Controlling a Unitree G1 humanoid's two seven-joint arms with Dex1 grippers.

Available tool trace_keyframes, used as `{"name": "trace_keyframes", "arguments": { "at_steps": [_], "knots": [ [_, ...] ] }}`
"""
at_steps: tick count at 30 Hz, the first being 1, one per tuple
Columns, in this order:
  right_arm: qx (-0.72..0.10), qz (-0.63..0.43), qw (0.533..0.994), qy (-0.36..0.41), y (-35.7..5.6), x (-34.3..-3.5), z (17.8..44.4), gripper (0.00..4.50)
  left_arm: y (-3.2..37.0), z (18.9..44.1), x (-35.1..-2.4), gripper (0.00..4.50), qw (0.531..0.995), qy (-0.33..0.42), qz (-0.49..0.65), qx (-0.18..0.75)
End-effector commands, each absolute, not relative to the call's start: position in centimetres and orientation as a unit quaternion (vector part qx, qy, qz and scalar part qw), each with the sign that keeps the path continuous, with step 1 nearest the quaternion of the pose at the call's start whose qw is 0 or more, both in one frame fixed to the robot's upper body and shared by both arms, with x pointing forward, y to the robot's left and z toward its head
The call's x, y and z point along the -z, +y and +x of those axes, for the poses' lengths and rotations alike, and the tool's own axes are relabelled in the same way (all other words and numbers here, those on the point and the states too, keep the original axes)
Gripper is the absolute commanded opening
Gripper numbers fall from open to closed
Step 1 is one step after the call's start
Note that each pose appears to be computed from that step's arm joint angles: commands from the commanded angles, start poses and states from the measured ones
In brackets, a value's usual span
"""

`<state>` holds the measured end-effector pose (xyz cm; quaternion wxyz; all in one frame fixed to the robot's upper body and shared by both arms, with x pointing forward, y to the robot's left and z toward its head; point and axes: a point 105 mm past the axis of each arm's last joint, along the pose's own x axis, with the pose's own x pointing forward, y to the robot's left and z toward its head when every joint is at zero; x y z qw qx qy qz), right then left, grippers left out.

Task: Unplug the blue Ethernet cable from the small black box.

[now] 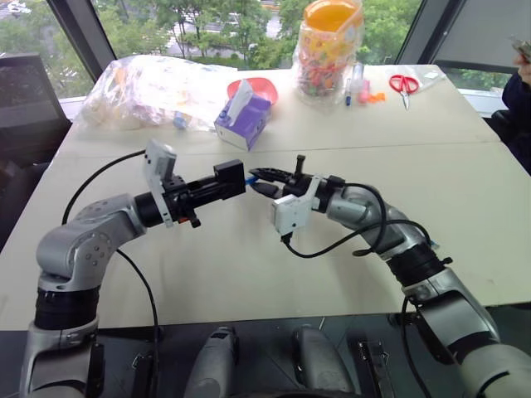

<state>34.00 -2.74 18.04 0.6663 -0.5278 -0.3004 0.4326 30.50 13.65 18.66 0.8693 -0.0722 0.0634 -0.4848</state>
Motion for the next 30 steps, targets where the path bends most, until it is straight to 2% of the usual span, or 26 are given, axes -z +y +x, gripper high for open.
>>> {"name": "trace_keyframes", "arguments": {
  "at_steps": [1,3,6,10,13,21,30],
  "knots": [
    [-0.496,-0.466,0.686,-0.258,-3.5,-20.1,34.1,3.19,13.7,29.2,-19.6,0.46,0.855,0.053,-0.054,0.514],
    [-0.556,-0.415,0.697,-0.182,-4.8,-20.2,34.2,3.19,14.0,28.4,-19.6,0.46,0.844,0.063,-0.049,0.531],
    [-0.635,-0.325,0.692,-0.114,-5.4,-21.1,33.3,3.19,14.5,27.7,-19.8,0.46,0.832,0.073,-0.045,0.548],
    [-0.717,-0.231,0.657,-0.027,-5.8,-21.3,31.8,3.19,14.5,27.7,-20.3,0.46,0.83,0.07,-0.047,0.552],
    [-0.762,-0.122,0.635,0.04,-5.6,-21.8,31.5,3.19,14.4,28.0,-21.3,0.46,0.831,0.051,-0.071,0.549],
    [-0.769,-0.046,0.634,0.061,-3.9,-21.8,32.6,3.19,13.8,27.2,-21.6,0.46,0.823,0.052,-0.071,0.561],
    [-0.772,-0.042,0.63,0.073,-3.6,-21.4,32.9,3.19,13.7,26.8,-21.7,0.46,0.821,0.054,-0.066,0.564]
  ]
}}
